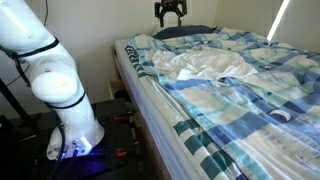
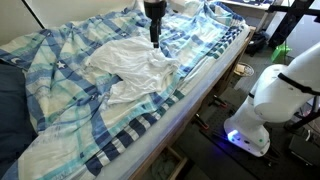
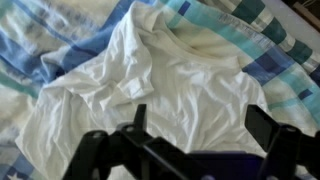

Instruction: Fold the sleeves on the white t-shirt

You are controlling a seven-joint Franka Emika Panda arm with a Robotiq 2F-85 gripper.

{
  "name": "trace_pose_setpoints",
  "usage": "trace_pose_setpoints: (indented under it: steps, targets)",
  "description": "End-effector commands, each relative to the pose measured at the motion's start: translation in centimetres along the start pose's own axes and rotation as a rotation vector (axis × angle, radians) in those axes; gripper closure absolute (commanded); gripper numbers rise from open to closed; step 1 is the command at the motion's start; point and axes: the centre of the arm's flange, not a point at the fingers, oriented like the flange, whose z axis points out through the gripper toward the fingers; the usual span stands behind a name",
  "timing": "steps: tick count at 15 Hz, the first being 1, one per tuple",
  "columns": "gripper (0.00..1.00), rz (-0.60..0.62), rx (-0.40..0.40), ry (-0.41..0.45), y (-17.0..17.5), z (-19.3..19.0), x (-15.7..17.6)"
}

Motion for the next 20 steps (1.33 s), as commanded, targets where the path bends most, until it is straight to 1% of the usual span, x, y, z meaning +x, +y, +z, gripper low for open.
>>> trace_pose_setpoints:
  steps: [1,3,5,6,7,9,11,13,14,16,20]
  targets:
    - [0.00,-0.196,-0.013,0.050,-1.6,0.4,5.1]
    - [0.00,-0.300,-0.002,0.069,-3.3,1.2,7.4]
    - [0.00,-0.401,0.015,0.083,-4.5,2.1,9.0]
    - [0.00,-0.319,0.002,0.062,-4.6,2.0,7.0]
    - [0.00,-0.353,0.007,0.063,-5.0,2.5,7.7]
    - [0.00,-0.377,0.013,0.061,-5.2,2.9,8.5]
    - [0.00,-0.381,0.013,0.063,-5.1,2.8,8.6]
    - [0.00,-0.385,0.027,0.084,-5.4,3.4,8.8]
    - [0.00,-0.401,0.040,0.083,-5.7,4.1,9.6]
    - [0.00,-0.436,0.059,0.115,-6.6,5.4,11.5]
    - [0.00,-0.541,0.090,0.161,-9.3,8.8,15.8]
